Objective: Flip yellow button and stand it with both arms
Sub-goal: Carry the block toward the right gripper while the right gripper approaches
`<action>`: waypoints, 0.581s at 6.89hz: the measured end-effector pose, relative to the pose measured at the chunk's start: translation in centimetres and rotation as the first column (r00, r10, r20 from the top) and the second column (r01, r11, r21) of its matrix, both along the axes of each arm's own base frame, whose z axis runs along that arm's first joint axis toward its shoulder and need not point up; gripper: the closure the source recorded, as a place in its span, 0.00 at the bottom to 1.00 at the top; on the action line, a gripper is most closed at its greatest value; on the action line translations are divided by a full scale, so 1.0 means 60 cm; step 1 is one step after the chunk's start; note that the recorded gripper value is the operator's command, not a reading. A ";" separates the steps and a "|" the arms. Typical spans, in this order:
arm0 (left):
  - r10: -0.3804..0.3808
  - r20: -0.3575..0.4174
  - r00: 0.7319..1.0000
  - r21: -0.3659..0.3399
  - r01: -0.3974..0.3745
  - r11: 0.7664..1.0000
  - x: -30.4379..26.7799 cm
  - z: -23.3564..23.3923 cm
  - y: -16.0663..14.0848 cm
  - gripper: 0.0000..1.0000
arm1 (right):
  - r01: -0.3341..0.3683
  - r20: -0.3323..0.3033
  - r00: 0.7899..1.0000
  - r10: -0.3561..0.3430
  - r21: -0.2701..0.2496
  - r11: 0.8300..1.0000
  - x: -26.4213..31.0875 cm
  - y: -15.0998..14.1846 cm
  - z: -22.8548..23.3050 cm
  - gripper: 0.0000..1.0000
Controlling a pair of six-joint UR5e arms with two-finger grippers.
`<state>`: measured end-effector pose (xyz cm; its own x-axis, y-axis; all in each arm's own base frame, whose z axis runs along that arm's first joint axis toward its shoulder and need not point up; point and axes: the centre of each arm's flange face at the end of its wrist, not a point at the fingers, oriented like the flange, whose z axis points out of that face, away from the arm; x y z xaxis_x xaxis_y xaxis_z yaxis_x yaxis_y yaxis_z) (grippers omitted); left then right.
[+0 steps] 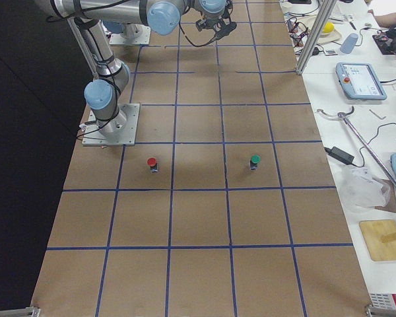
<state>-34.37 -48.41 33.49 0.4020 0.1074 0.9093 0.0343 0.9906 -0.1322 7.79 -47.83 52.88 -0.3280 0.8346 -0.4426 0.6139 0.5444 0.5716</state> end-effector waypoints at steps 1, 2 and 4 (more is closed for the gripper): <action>0.006 -0.019 1.000 0.008 -0.005 1.000 0.001 0.002 -0.001 0.95 | -0.001 -0.020 1.000 0.001 0.005 1.000 -0.004 0.002 0.009 0.01; 0.009 -0.028 1.000 0.015 -0.008 1.000 0.001 0.003 -0.002 0.95 | -0.001 -0.028 1.000 0.002 0.018 1.000 -0.005 0.006 0.017 0.02; 0.011 -0.033 0.999 0.020 -0.010 1.000 0.002 0.003 -0.002 0.95 | 0.000 -0.025 1.000 0.001 0.029 1.000 -0.002 0.021 0.034 0.04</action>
<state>-34.28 -48.55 33.66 0.4307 0.0939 0.8976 0.0201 0.9933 -0.1136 7.67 -46.59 54.89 -0.3391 0.8468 -0.4099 0.6280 0.5282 0.5715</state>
